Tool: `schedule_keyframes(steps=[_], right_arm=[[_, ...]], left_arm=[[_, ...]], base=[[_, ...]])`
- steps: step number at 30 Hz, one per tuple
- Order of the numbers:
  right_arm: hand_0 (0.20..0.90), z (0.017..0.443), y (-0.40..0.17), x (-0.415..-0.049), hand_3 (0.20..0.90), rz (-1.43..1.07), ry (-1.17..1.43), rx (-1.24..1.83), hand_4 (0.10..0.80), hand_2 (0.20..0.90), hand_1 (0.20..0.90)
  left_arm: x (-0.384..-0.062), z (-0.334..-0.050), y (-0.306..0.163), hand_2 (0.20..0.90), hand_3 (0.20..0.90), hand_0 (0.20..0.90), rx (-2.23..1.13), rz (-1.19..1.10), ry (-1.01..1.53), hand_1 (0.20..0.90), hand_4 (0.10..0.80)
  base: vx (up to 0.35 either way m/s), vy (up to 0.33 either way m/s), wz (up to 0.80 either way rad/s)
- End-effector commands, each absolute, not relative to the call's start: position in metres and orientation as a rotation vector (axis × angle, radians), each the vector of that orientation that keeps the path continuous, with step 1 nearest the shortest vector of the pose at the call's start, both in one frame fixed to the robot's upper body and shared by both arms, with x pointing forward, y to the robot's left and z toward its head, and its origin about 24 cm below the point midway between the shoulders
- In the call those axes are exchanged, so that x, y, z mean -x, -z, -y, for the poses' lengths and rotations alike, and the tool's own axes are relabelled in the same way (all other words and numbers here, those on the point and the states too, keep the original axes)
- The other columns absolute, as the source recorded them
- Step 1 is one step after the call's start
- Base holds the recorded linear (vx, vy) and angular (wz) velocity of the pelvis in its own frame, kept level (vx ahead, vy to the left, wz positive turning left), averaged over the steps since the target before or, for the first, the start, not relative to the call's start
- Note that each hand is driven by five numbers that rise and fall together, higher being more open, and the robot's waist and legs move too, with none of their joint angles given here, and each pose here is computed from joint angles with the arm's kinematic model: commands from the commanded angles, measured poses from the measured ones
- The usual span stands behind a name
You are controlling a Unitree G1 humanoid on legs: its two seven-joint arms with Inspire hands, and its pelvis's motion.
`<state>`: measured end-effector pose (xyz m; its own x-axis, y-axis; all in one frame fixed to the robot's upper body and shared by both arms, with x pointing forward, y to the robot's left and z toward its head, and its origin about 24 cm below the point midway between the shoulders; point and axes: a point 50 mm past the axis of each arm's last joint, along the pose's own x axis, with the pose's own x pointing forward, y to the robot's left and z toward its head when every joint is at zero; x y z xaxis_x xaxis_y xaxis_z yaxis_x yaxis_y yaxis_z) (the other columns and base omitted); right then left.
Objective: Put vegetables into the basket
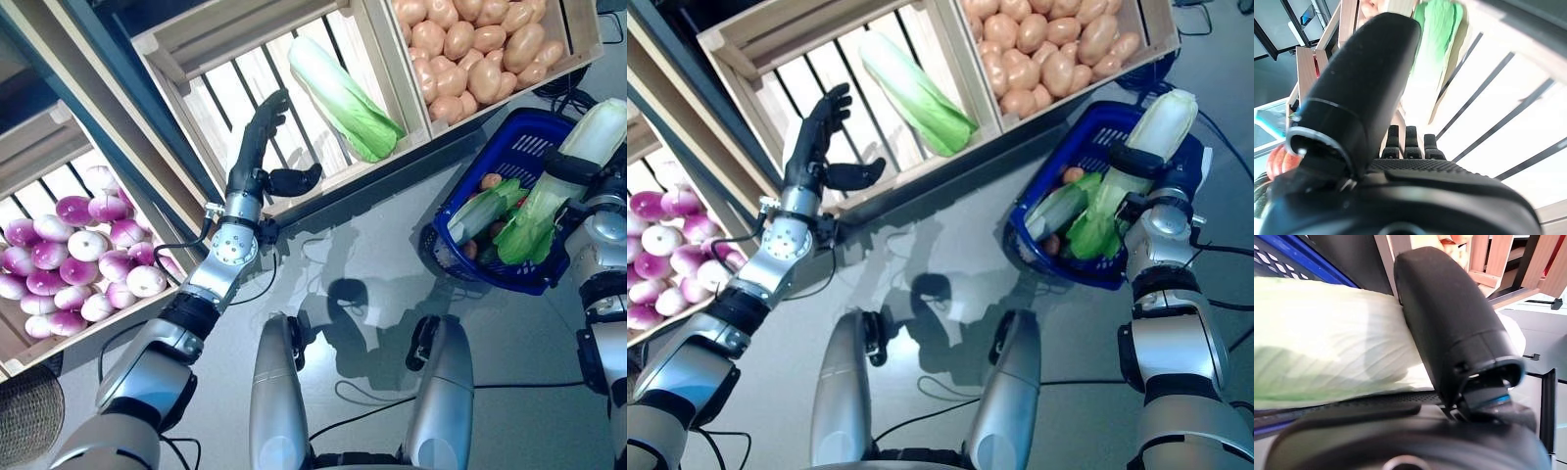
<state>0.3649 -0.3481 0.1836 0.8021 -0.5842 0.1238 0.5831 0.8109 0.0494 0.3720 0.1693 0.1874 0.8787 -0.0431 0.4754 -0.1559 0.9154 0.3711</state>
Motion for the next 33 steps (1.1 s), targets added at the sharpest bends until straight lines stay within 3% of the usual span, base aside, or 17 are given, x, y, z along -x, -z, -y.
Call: schedule_keyframes(steps=[1, 3, 4, 5, 12, 21, 26, 33], right_arm=[[0.3, 0.354, -0.243, -0.363, 0.3, 0.389, 0.653, -0.077, 0.4, 0.3, 0.3], [0.3, 0.353, -0.241, -0.365, 0.3, 0.372, 0.642, -0.11, 0.4, 0.3, 0.3], [0.731, 0.351, -0.24, -0.367, 0.731, 0.349, 0.645, -0.116, 0.687, 0.731, 0.731], [0.9, 0.351, -0.237, -0.368, 0.9, 0.326, 0.654, -0.112, 0.8, 0.9, 0.9], [0.9, 0.348, -0.219, -0.375, 0.9, 0.134, 0.646, -0.157, 0.8, 0.9, 0.9], [0.9, 0.346, -0.208, -0.377, 0.9, 0.06, 0.558, -0.169, 0.8, 0.9, 0.9], [0.9, 0.343, -0.214, -0.379, 0.9, 0.072, 0.508, -0.156, 0.8, 0.9, 0.9], [0.9, 0.333, -0.222, -0.384, 0.9, 0.136, 0.395, -0.267, 0.8, 0.9, 0.9]], left_arm=[[-0.358, -0.159, -0.275, 0.9, 0.9, 0.9, -0.421, 0.906, -0.095, 0.9, 0.8], [-0.361, -0.164, -0.283, 0.9, 0.9, 0.9, -0.461, 0.915, -0.124, 0.9, 0.8], [-0.362, -0.165, -0.286, 0.9, 0.9, 0.9, -0.477, 0.92, -0.135, 0.9, 0.8], [-0.362, -0.166, -0.288, 0.9, 0.9, 0.9, -0.493, 0.923, -0.145, 0.9, 0.8], [-0.366, -0.177, -0.305, 0.9, 0.9, 0.9, -0.641, 0.982, -0.272, 0.9, 0.8], [-0.371, -0.192, -0.332, 0.9, 0.9, 0.9, -1.214, 1.068, -0.464, 0.9, 0.8], [-0.385, -0.209, -0.347, 0.9, 0.9, 0.9, -1.614, 0.898, -0.555, 0.9, 0.8], [-0.396, -0.221, -0.347, 0.9, 0.9, 0.9, -1.829, 0.691, -0.578, 0.9, 0.8]], base=[[0.0, 0.0, 0.0], [-0.024, -0.031, 0.04], [-0.014, -0.029, 0.05], [-0.002, -0.02, 0.06], [0.005, -0.01, -0.02], [0.025, 0.028, -0.06], [0.016, 0.075, -0.12], [0.014, 0.061, -0.08]])
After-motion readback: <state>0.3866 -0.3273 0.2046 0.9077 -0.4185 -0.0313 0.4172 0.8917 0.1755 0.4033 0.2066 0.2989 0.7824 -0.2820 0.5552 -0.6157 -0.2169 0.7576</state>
